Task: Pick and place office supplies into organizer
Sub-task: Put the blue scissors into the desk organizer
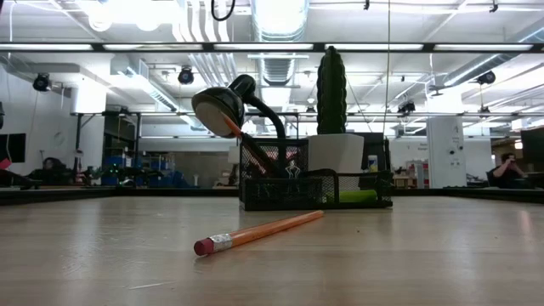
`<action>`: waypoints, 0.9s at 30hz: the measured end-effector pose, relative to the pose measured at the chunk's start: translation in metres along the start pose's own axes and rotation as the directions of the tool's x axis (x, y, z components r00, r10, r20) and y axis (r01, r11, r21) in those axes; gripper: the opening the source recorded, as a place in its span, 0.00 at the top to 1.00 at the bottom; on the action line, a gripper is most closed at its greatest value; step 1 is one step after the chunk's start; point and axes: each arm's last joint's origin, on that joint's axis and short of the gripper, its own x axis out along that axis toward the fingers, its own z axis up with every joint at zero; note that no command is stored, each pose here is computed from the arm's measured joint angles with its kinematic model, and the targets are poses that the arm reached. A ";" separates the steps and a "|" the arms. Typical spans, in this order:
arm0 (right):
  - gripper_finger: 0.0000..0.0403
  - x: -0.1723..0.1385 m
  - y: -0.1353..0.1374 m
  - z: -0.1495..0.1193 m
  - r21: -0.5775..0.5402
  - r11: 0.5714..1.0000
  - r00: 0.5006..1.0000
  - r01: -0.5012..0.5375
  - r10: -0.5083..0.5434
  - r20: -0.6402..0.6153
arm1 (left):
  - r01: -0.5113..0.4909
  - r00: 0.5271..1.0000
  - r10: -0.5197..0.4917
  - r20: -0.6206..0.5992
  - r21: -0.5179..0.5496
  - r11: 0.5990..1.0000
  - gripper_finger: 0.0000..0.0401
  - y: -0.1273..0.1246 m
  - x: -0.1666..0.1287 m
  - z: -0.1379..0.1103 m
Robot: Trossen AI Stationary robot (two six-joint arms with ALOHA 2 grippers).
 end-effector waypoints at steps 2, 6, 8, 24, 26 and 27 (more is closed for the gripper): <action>0.93 0.000 0.000 0.000 0.000 1.000 1.000 -0.001 0.001 -0.003 | 0.002 1.000 -0.002 0.001 0.000 1.000 0.96 0.000 0.000 0.000; 0.94 0.000 0.001 0.000 0.003 1.000 1.000 -0.006 0.006 -0.017 | 0.004 1.000 -0.004 0.001 0.003 1.000 0.93 0.000 0.000 0.000; 0.94 0.000 0.000 0.000 0.016 1.000 1.000 -0.002 0.002 -0.021 | 0.011 1.000 -0.011 -0.001 0.012 1.000 0.87 -0.001 0.000 0.000; 0.94 -0.008 -0.013 -0.014 0.451 0.890 0.987 0.069 0.005 -0.161 | 0.015 0.999 -0.034 0.035 0.450 0.893 0.60 -0.009 -0.009 0.011; 0.94 -0.010 -0.016 -0.017 0.539 0.837 0.983 0.089 0.013 -0.182 | -0.002 0.999 -0.019 0.038 0.503 0.864 0.59 -0.010 -0.012 0.013; 0.94 -0.012 -0.018 -0.019 0.586 0.804 0.982 0.101 0.013 -0.187 | -0.016 0.999 -0.005 0.039 0.527 0.850 0.59 -0.011 -0.014 0.014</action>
